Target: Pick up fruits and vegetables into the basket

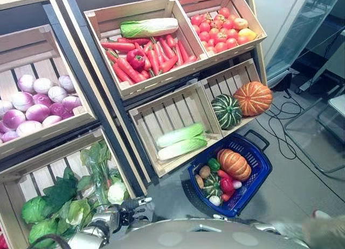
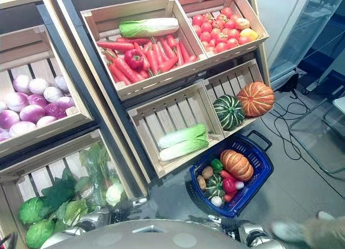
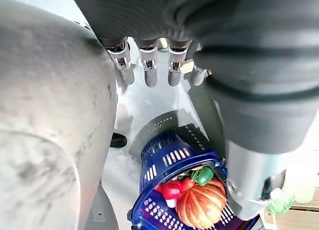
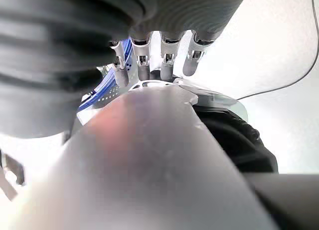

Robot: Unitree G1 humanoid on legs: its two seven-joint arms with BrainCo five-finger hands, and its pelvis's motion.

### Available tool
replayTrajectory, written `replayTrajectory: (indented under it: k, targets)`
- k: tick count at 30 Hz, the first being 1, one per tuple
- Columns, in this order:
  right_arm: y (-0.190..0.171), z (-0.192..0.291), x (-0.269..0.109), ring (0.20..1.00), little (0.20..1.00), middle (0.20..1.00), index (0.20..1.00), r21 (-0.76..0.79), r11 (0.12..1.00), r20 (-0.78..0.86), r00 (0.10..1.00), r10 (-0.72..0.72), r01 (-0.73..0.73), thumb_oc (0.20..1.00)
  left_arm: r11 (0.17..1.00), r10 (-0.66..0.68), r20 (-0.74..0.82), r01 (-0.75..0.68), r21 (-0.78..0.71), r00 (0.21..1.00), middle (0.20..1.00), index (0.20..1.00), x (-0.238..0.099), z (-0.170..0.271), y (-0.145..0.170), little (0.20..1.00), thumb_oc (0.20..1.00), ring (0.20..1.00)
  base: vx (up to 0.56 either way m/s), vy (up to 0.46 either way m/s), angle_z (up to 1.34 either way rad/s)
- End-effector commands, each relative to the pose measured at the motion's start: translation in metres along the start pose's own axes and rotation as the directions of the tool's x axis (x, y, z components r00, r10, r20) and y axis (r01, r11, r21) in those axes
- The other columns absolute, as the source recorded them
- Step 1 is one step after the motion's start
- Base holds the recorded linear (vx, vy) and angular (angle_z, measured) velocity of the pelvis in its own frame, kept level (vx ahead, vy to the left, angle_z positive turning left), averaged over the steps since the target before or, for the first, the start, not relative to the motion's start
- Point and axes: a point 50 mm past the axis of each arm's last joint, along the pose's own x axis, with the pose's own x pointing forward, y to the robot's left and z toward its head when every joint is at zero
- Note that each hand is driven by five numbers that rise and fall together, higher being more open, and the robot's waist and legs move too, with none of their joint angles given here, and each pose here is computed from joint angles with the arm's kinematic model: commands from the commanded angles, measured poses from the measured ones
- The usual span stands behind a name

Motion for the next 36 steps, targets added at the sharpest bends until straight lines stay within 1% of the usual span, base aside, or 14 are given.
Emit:
replayTrajectory:
  k: [1,10,14,18,20,22,23,24,26,28,31,33,34,36]
  targets:
    - [0.008,0.006,0.002,1.0,1.0,1.0,1.0,-0.026,0.999,-0.03,0.999,0.021,-0.022,1.0,0.999,-0.028,-0.05,0.03,0.039,0.998,1.0,1.0,0.007,-0.006,-0.014,1.0,1.0,1.0,0.02,-0.225,0.23]
    - [0.006,0.016,0.001,1.0,1.0,1.0,1.0,-0.043,0.999,0.051,0.999,-0.005,0.007,1.0,0.987,-0.092,0.089,0.079,0.142,0.992,1.0,1.0,0.008,0.016,-0.021,1.0,1.0,1.0,0.0,0.0,0.0]
    - [0.006,0.031,-0.001,1.0,1.0,1.0,1.0,-0.03,1.0,0.166,0.986,0.01,-0.005,1.0,0.988,-0.09,0.263,0.053,0.144,0.961,1.0,1.0,0.005,0.043,-0.026,1.0,1.0,1.0,0.05,-0.026,0.02]
    - [0.003,0.056,-0.008,1.0,1.0,1.0,1.0,0.01,1.0,0.337,0.941,0.012,-0.016,1.0,0.98,-0.064,0.469,-0.033,0.195,0.881,1.0,1.0,-0.006,0.082,-0.027,1.0,1.0,1.0,0.04,-0.038,0.03]
    - [-0.003,0.076,-0.017,1.0,1.0,1.0,1.0,0.025,1.0,0.479,0.878,-0.003,-0.01,1.0,0.951,-0.021,0.599,-0.168,0.258,0.801,1.0,1.0,-0.018,0.097,-0.02,1.0,1.0,1.0,0.01,-0.03,0.04]
    - [-0.008,0.097,-0.029,1.0,1.0,1.0,1.0,0.055,0.998,0.608,0.793,-0.04,0.009,1.0,0.941,-0.038,0.693,-0.208,0.267,0.72,1.0,1.0,-0.028,0.112,-0.02,1.0,1.0,1.0,0.0,0.0,0.0]
    - [-0.008,0.097,-0.029,1.0,1.0,1.0,1.0,0.055,0.998,0.608,0.793,-0.04,0.009,1.0,0.941,-0.038,0.693,-0.208,0.267,0.72,1.0,1.0,-0.028,0.112,-0.02,1.0,1.0,1.0,0.0,0.0,0.0]
    - [-0.005,0.122,-0.044,1.0,1.0,1.0,1.0,0.077,0.997,0.702,0.709,-0.063,0.012,1.0,0.923,-0.071,0.758,-0.246,0.297,0.649,1.0,1.0,-0.039,0.127,-0.026,1.0,1.0,1.0,0.0,-0.011,0.09]
    - [0.003,0.146,-0.068,1.0,1.0,1.0,1.0,0.1,0.995,0.796,0.599,-0.088,0.013,1.0,0.883,-0.107,0.83,-0.332,0.333,0.548,1.0,1.0,-0.061,0.146,-0.034,1.0,1.0,1.0,-0.03,-0.046,0.14]
    - [0.008,0.158,-0.09,1.0,1.0,1.0,1.0,0.111,0.994,0.863,0.494,-0.107,0.023,1.0,0.861,-0.122,0.885,-0.396,0.32,0.45,1.0,1.0,-0.087,0.163,-0.035,1.0,1.0,1.0,-0.05,-0.062,0.24]
    - [0.006,0.166,-0.118,1.0,1.0,1.0,1.0,0.12,0.99,0.929,0.343,-0.138,0.074,1.0,0.786,-0.174,0.941,-0.535,0.309,0.289,1.0,1.0,-0.12,0.176,-0.037,1.0,1.0,1.0,-0.01,-0.039,0.2]
    - [0.005,0.17,-0.128,1.0,1.0,1.0,1.0,0.132,0.987,0.946,0.285,-0.154,0.093,1.0,0.777,-0.181,0.956,-0.564,0.282,0.229,1.0,1.0,-0.13,0.18,-0.04,1.0,1.0,1.0,0.0,-0.008,0.02]
    - [0.002,0.175,-0.139,1.0,1.0,1.0,1.0,0.156,0.98,0.96,0.215,-0.179,0.12,1.0,0.771,-0.201,0.966,-0.583,0.258,0.161,1.0,1.0,-0.139,0.185,-0.043,1.0,1.0,1.0,-0.02,-0.004,-0.03]
    - [-0.001,0.181,-0.15,1.0,1.0,1.0,1.0,0.181,0.973,0.967,0.152,-0.203,0.146,1.0,0.757,-0.196,0.976,-0.619,0.21,0.092,1.0,1.0,-0.145,0.19,-0.045,1.0,1.0,1.0,-0.06,0.003,-0.05]
